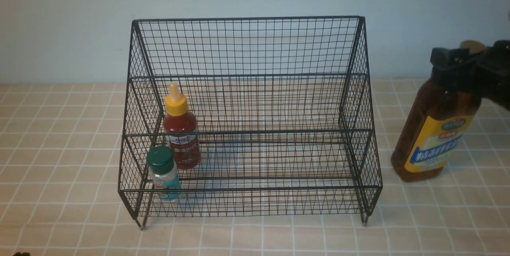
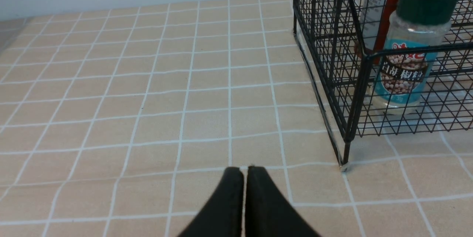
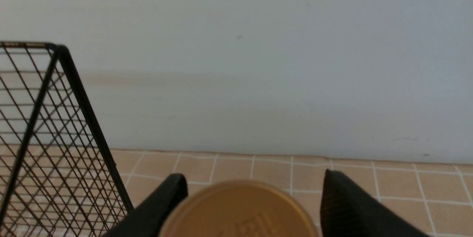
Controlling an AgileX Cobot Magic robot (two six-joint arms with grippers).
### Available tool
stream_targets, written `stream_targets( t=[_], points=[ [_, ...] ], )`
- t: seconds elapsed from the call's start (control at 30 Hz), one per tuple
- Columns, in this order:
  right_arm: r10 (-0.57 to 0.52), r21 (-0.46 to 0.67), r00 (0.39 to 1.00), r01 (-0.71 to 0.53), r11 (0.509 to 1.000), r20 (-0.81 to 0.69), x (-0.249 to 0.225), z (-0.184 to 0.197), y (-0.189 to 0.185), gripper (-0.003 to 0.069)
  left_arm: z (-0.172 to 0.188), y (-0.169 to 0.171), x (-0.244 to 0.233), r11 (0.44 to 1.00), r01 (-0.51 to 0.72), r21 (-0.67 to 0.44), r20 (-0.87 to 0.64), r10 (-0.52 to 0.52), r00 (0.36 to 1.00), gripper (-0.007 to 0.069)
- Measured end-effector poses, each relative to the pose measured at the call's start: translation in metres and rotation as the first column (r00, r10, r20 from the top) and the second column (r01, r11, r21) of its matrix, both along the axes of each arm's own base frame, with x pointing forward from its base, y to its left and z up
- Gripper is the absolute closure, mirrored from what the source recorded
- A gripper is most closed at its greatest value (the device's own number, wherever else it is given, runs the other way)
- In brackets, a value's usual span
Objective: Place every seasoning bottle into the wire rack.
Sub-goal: Use the right arm to grab the condiment bottle closest to it, then use the right arm to put the condiment bottle back on the shelf
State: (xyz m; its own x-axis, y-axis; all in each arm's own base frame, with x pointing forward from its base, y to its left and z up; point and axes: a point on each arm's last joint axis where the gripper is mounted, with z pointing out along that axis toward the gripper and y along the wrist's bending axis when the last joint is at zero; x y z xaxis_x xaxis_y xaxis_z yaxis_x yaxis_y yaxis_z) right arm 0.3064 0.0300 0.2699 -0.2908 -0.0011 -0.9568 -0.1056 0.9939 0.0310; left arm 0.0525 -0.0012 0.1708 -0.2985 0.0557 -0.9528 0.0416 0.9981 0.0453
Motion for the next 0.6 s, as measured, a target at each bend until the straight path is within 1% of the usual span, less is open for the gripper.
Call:
stream_targets(
  t=[0.07,0.17,0.27,0.33,0.37,0.4,0.43,0.5,0.53,0.57,0.6],
  points=[
    [0.013,-0.022,1.000,-0.013,1.000,0.009,-0.002,0.002,0.000,0.0349,0.000,0.000,0.000,1.000,0.000,0.000,0.000,0.000,1.000,0.0632],
    [0.022,-0.047,1.000,-0.022,0.999,0.005,-0.012,0.011,0.000,0.0347,0.000,0.000,0.000,1.000,0.000,0.000,0.000,0.000,1.000,0.0632],
    [0.020,-0.058,0.999,-0.018,0.998,0.039,-0.029,0.030,-0.002,0.0347,0.000,0.000,0.000,1.000,0.000,0.000,0.000,0.000,1.000,0.0632],
    [0.018,-0.061,0.996,-0.013,0.998,0.091,-0.037,0.050,-0.003,0.0347,0.000,0.000,0.000,1.000,0.000,0.000,0.000,0.000,1.000,0.0632],
    [0.014,-0.058,0.990,-0.006,0.998,0.137,-0.043,0.070,-0.004,0.0347,0.000,0.000,0.000,1.000,0.000,0.000,0.000,0.000,1.000,0.0632],
    [0.013,-0.059,0.991,-0.005,0.998,0.131,-0.043,0.070,-0.004,0.0347,0.000,0.000,0.000,1.000,0.000,0.000,0.000,0.000,1.000,0.0632],
    [0.007,-0.054,0.984,0.003,0.999,0.179,-0.047,0.093,-0.005,0.0347,0.000,0.000,0.000,1.000,0.000,0.000,0.000,0.000,1.000,0.0632],
    [0.006,-0.050,0.975,0.005,0.999,0.220,-0.055,0.126,-0.004,0.0347,0.000,0.000,0.000,1.000,0.000,0.000,0.000,0.000,1.000,0.0632],
    [0.007,-0.049,0.973,0.004,0.999,0.230,-0.055,0.129,-0.003,0.0347,0.000,0.000,0.000,1.000,0.000,0.000,0.000,0.000,1.000,0.0632],
    [0.016,-0.050,0.968,-0.003,0.999,0.250,-0.060,0.155,0.000,0.0347,0.000,0.000,0.000,1.000,0.000,0.000,0.000,0.000,1.000,0.0632],
    [0.015,-0.051,0.970,-0.002,0.999,0.243,-0.060,0.154,0.000,0.0347,0.000,0.000,0.000,1.000,0.000,0.000,0.000,0.000,1.000,0.0632]
  ],
)
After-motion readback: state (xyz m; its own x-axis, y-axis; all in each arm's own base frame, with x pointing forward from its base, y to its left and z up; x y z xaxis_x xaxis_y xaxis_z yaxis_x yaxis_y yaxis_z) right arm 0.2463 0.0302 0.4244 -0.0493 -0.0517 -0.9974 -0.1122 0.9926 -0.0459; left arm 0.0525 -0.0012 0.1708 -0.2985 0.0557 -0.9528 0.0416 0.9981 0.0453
